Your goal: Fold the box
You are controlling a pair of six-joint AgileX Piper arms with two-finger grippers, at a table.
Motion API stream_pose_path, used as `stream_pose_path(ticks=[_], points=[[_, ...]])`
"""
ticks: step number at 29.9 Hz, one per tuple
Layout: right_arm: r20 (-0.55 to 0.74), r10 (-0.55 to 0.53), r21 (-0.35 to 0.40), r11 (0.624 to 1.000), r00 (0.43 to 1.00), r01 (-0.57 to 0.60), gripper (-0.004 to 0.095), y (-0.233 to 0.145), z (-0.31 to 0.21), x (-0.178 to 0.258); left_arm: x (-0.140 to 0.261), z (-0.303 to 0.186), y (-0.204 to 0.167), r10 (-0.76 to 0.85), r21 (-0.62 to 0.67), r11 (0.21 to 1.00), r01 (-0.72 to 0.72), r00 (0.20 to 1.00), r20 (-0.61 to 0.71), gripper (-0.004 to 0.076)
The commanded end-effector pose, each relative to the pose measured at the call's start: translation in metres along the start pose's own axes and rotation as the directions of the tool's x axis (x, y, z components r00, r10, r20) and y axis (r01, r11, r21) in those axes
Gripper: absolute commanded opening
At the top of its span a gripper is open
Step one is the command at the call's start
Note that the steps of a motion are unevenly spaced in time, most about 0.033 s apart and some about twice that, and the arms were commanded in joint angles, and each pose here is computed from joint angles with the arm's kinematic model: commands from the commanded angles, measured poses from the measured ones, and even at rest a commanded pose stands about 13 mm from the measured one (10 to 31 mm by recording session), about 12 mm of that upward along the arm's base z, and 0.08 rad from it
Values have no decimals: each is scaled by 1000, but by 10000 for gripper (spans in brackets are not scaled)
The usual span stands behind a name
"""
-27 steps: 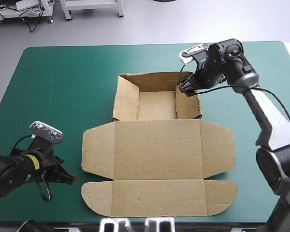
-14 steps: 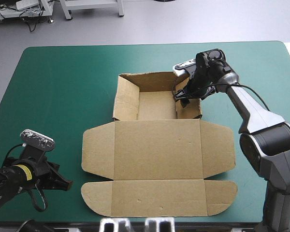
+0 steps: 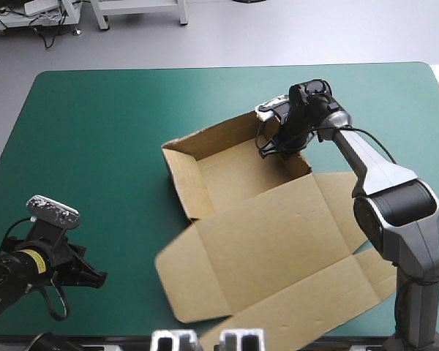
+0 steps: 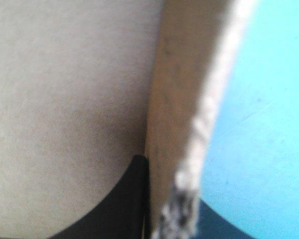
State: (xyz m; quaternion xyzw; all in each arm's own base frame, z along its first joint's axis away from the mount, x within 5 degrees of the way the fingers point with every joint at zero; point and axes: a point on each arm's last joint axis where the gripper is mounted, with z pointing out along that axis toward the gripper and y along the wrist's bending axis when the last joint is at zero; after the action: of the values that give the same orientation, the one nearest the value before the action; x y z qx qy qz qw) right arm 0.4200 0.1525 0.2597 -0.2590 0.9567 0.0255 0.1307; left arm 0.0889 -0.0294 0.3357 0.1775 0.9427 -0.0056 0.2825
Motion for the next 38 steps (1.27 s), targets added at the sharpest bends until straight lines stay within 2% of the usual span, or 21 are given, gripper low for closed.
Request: stream_pose_path(ticks=[1,4,8,12,14,17,20,23,26,29,31,34,36,37,38], points=[[130,-61,164,986,990,39,-24,-28,-49,-7,0,-6,2,-10,-17,1000,9,1000,-19,-10],[185,-35,261,965,982,-14,-24,-62,-73,-7,0,-6,2,-9,-20,1000,8,1000,-18,-10],[278,65,338,927,958,-162,-24,-126,-104,8,0,-6,2,-9,-20,1000,8,1000,-18,-10],[360,189,391,859,914,-331,-24,-199,-123,44,0,-6,2,-9,-20,1000,8,1000,-18,-10],[389,264,376,829,883,-414,-24,-229,-128,67,0,-6,2,-9,-20,1000,8,1000,-18,-10],[433,403,278,791,806,-545,-24,-270,-128,103,0,-6,2,-9,-20,1000,8,1000,-18,-10],[427,465,177,798,776,-576,-24,-296,-119,129,0,-6,2,-8,-20,1000,8,1000,-14,-10],[428,521,96,786,738,-610,-24,-314,-106,146,-1,-6,2,-8,-20,1000,8,1000,-10,-10],[425,532,84,782,732,-617,-22,-322,-100,153,-1,-6,2,-8,-20,1000,8,1000,-10,-10],[436,491,126,796,754,-591,-5,-326,-100,155,-1,-6,2,-8,-19,1000,8,1000,-3,-10],[437,460,139,815,773,-563,79,-327,-101,156,-2,-6,2,-8,-19,1000,8,1000,0,-10],[432,445,147,823,784,-548,370,-327,-101,156,-2,-6,2,-8,-19,1000,8,1000,0,-10],[446,461,144,810,768,-569,581,-328,-104,157,-2,-6,2,-8,-19,1000,8,1000,0,-10],[467,478,139,791,744,-596,696,-329,-109,158,-2,-6,2,-8,-19,1000,8,1000,0,-10],[475,488,139,780,732,-610,753,-329,-113,159,-2,-6,2,-8,-19,1000,8,1000,0,-10]])
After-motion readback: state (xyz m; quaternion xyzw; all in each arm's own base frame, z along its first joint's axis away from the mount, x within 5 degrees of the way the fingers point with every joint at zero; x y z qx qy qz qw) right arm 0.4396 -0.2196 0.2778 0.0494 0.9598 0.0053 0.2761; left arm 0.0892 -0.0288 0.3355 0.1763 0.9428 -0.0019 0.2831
